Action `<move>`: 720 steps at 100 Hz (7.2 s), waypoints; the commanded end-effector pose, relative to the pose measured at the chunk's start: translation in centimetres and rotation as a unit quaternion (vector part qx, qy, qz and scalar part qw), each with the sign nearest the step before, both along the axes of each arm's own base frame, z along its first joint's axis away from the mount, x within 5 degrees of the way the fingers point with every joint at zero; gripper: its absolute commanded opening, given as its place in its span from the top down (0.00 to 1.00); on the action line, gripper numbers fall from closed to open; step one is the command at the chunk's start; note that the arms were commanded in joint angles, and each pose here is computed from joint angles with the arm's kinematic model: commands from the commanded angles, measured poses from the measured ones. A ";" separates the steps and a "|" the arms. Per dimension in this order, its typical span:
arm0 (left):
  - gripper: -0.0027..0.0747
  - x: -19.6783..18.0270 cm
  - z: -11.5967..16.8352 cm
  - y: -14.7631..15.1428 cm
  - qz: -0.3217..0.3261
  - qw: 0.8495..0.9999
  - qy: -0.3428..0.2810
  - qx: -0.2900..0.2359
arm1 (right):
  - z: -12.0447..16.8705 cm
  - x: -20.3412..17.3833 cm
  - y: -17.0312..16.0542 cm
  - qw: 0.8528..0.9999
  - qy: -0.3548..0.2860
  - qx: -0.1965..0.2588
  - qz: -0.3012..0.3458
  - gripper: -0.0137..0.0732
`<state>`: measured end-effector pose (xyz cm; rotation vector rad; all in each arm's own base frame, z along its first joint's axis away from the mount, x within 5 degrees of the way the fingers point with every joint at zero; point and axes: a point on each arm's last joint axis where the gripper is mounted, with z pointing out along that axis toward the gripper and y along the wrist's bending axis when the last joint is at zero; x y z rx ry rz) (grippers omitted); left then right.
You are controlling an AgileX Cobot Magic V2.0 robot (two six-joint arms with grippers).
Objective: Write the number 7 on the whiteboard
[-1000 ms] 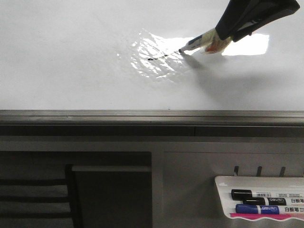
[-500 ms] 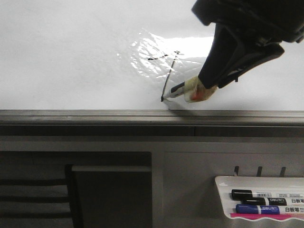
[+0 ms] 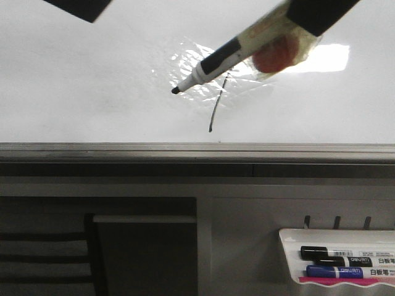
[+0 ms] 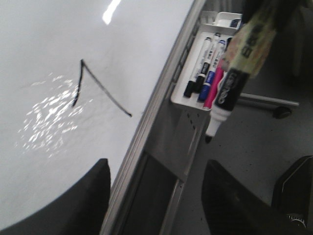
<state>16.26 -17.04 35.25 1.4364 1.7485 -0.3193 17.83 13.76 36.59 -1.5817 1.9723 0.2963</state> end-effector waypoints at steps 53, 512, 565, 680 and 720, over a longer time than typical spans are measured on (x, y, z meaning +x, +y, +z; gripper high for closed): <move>0.46 0.2 -0.7 -6.5 -0.064 0.997 -0.016 -0.030 | 1.9 -0.1 0.0 0.998 -0.060 0.029 0.010 0.89; 0.85 11.1 -6.5 9.9 0.490 0.854 0.081 -0.155 | 2.9 -4.8 -6.7 0.974 -0.077 0.046 -0.210 0.44; 0.54 9.3 -2.1 10.9 0.505 0.851 0.067 -0.131 | 3.1 -5.2 -7.5 0.967 -0.082 0.037 -0.238 0.44; 0.99 -3.6 -2.5 12.2 0.371 0.887 -0.075 -0.263 | -4.3 -6.8 -8.4 0.881 -0.138 0.285 -0.351 0.93; 0.99 -3.7 -2.5 12.2 0.371 0.887 -0.075 -0.263 | -4.3 -6.8 -8.4 0.881 -0.138 0.285 -0.351 0.93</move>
